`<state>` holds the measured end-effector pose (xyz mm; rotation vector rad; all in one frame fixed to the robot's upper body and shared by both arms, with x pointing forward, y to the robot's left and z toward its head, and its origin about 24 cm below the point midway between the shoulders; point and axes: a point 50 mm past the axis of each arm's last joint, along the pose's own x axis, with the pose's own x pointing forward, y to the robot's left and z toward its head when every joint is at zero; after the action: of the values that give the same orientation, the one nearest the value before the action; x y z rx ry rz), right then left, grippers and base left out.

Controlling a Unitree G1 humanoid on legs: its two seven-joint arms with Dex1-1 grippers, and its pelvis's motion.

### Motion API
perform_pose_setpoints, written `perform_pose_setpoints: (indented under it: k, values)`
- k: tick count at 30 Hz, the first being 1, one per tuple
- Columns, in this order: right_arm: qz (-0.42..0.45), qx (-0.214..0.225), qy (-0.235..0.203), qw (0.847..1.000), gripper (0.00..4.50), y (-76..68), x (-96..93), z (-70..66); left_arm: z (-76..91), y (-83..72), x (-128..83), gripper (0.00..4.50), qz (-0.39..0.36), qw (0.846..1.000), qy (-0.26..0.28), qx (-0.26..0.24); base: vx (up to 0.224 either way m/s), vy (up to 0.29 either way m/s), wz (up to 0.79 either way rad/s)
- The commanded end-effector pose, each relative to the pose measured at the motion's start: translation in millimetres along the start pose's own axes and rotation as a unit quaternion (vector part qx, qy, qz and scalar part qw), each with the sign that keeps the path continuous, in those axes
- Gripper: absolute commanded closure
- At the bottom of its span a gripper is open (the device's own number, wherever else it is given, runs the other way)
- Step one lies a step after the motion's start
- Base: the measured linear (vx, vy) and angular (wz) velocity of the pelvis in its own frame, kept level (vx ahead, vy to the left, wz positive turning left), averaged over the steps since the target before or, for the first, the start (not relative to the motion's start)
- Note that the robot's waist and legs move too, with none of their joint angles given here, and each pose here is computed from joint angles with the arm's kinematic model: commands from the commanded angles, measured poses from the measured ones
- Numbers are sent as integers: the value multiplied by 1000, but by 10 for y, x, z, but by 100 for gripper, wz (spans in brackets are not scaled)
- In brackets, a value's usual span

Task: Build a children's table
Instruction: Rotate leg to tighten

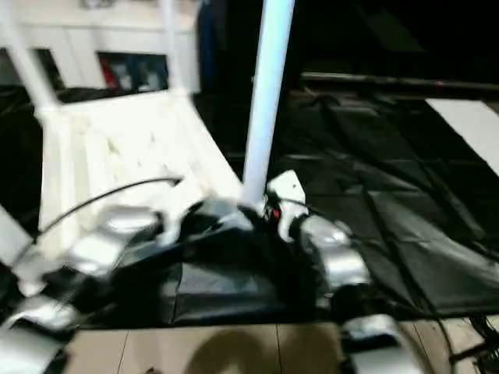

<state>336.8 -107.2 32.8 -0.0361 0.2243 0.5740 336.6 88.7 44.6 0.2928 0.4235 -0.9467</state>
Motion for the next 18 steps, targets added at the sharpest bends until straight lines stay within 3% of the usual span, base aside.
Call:
perform_pose_setpoints:
  k: [1, 2, 4, 7, 12, 16, 18]
  values:
    - [105, 7, 3, 994, 187, 581, 221, -16, 270, -134, 182, 450, -4, 999, -52, 11, 0, 0, 0]
    - [105, 7, 3, 994, 132, 581, 221, -16, 270, -134, 182, 450, -4, 999, -52, 11, 0, 0, 0]
    - [131, 6, -12, 991, 118, 609, 233, 44, 268, -146, 174, 450, -17, 998, -52, 16, 0, 0, 0]
    - [168, -22, -6, 986, 71, 515, 179, 86, 212, -95, 70, 450, -40, 998, -50, 19, 0, 0, 0]
    - [225, -63, 9, 972, 71, 284, 32, 120, 120, -58, -118, 450, -93, 994, -45, 30, 0, 0, 0]
    - [296, -107, 35, 948, 71, -18, -214, 157, -26, -75, -399, 450, -188, 980, -24, 66, 0, 0, 0]
    - [311, -110, 44, 943, 71, -70, -265, 159, -65, -47, -464, 450, -195, 979, -16, 66, 0, 0, 0]
